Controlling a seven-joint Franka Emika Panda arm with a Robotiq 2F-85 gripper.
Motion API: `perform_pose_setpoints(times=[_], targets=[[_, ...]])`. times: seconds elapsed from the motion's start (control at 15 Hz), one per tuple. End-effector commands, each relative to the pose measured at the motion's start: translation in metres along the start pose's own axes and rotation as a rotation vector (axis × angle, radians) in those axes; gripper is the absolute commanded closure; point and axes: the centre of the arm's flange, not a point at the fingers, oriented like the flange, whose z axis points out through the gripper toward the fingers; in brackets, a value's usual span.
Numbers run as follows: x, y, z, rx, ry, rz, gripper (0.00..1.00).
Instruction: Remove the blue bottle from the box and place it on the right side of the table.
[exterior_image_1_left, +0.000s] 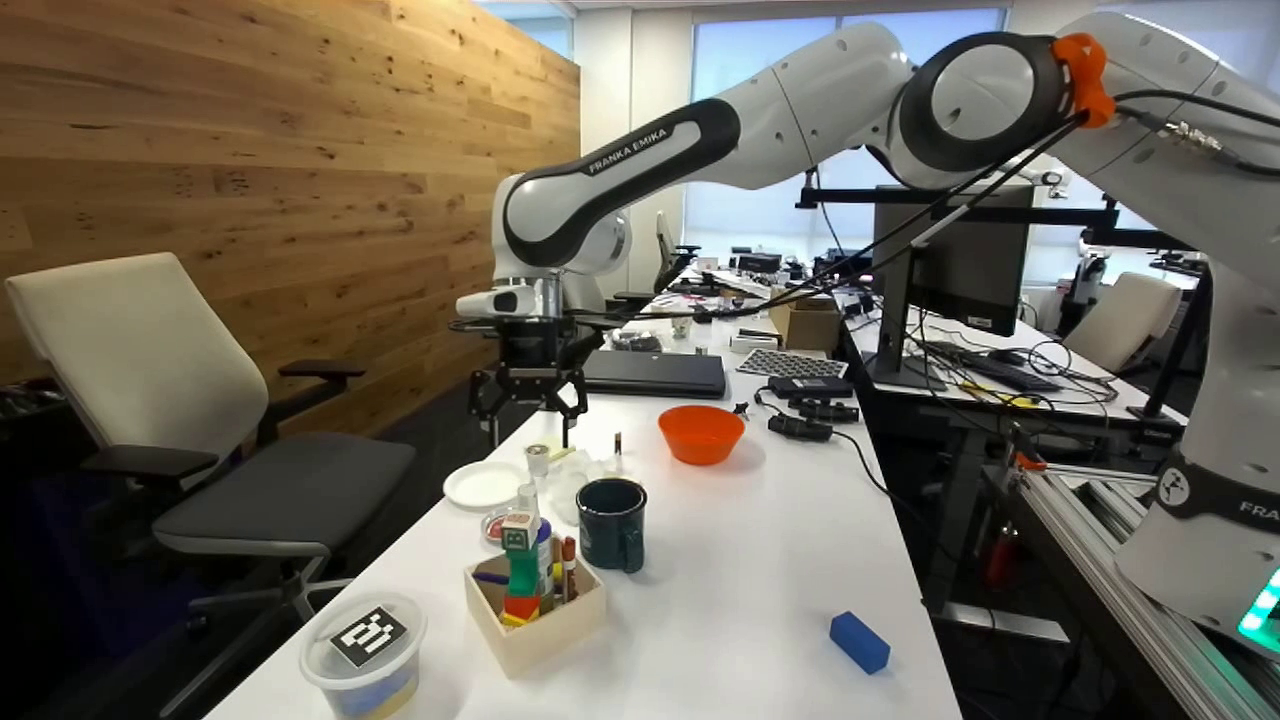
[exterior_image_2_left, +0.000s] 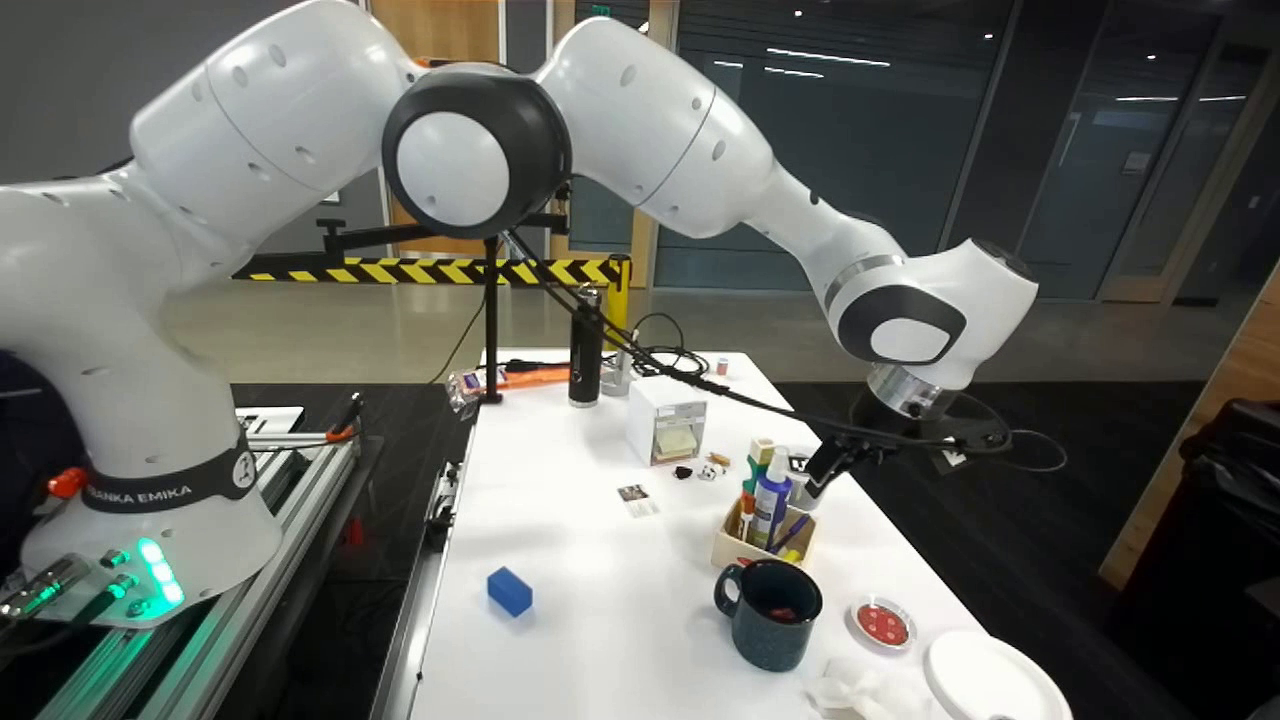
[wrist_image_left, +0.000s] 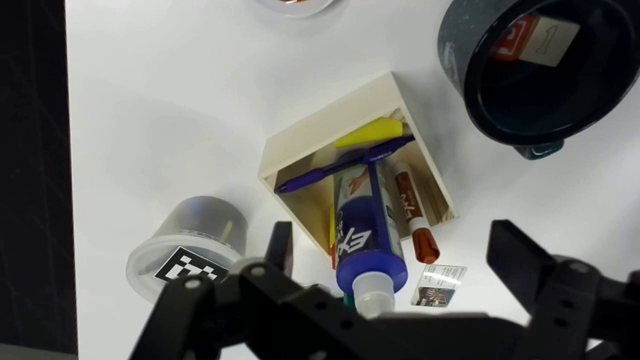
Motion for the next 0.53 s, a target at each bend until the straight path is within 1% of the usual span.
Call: perform_pose_setpoints(times=[0.0,0.13,0.47], targets=[[-0.006,0.012,0.004,-0.037,0.054,-0.016,0.00],[-0.001,0.009,0.008,-0.046,0.068,-0.008,0.00],[0.013,-0.007,0.011,-0.041,0.103,0.007,0.00]])
